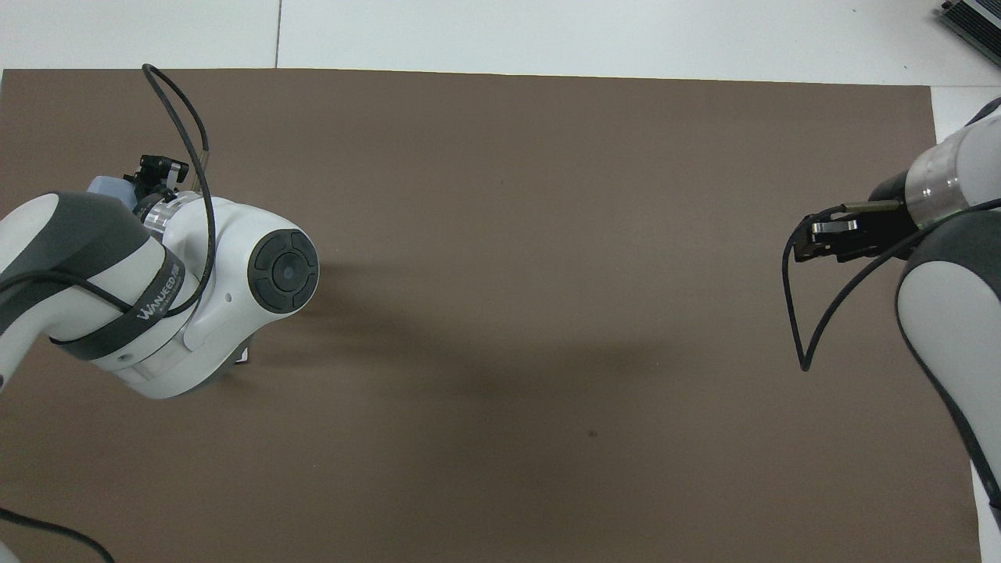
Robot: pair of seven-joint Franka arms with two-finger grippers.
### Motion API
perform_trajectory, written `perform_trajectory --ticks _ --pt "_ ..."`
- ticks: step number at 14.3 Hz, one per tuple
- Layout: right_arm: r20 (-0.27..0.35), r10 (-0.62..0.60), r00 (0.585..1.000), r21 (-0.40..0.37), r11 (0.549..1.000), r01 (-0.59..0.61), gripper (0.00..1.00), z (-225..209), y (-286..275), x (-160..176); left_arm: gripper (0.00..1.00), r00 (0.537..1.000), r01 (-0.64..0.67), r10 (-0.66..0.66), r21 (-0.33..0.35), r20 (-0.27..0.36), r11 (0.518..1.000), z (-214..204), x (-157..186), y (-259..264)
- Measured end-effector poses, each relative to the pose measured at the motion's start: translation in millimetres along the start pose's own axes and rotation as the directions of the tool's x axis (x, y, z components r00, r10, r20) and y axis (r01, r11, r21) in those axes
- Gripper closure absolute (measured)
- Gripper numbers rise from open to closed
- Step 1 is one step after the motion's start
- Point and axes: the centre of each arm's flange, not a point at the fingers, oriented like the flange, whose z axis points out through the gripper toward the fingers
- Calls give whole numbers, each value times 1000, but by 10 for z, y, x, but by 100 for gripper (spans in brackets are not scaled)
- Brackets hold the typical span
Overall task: Hang cup on cup holder
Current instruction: 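Hang the cup on the rack hook while the right gripper withdraws, then release the cup and draw the left gripper back from the rack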
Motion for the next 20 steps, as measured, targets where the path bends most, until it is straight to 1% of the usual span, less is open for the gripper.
perform_trajectory --ticks 1,2,4,5,6,12,14,15,20 --pt "10 7 1000 -1 1000 -7 47 6 40 -10 22 1000 -3 3 -1 5 1000 29 4 -1" --pt "18 11 1000 -1 1000 -11 35 8 66 -21 22 1000 -5 5 -4 9 1000 60 13 -2" --pt "34 20 999 -2 1000 -20 15 2 116 -51 22 1000 -8 8 -5 6 1000 117 52 -9" --pt "42 24 999 -3 1000 -24 3 -2 139 -66 22 1000 -10 10 -1 2 1000 138 85 -18" --pt "42 26 999 -3 1000 -26 0 -18 153 -78 22 1000 -10 10 5 10 1000 155 104 -27" --pt "22 72 997 0 997 -72 0 -127 406 -125 22 1000 0 0 19 15 1000 176 128 -47" --pt "22 75 997 0 997 -75 0 -129 423 -125 4 1000 3 -3 21 15 1000 170 121 -55" --pt "22 72 997 0 997 -72 0 -129 408 -126 0 1000 5 -5 22 15 1000 168 118 -57" --pt "22 70 997 0 998 -70 0 -128 396 -126 0 1000 22 -22 27 15 999 142 82 -85"
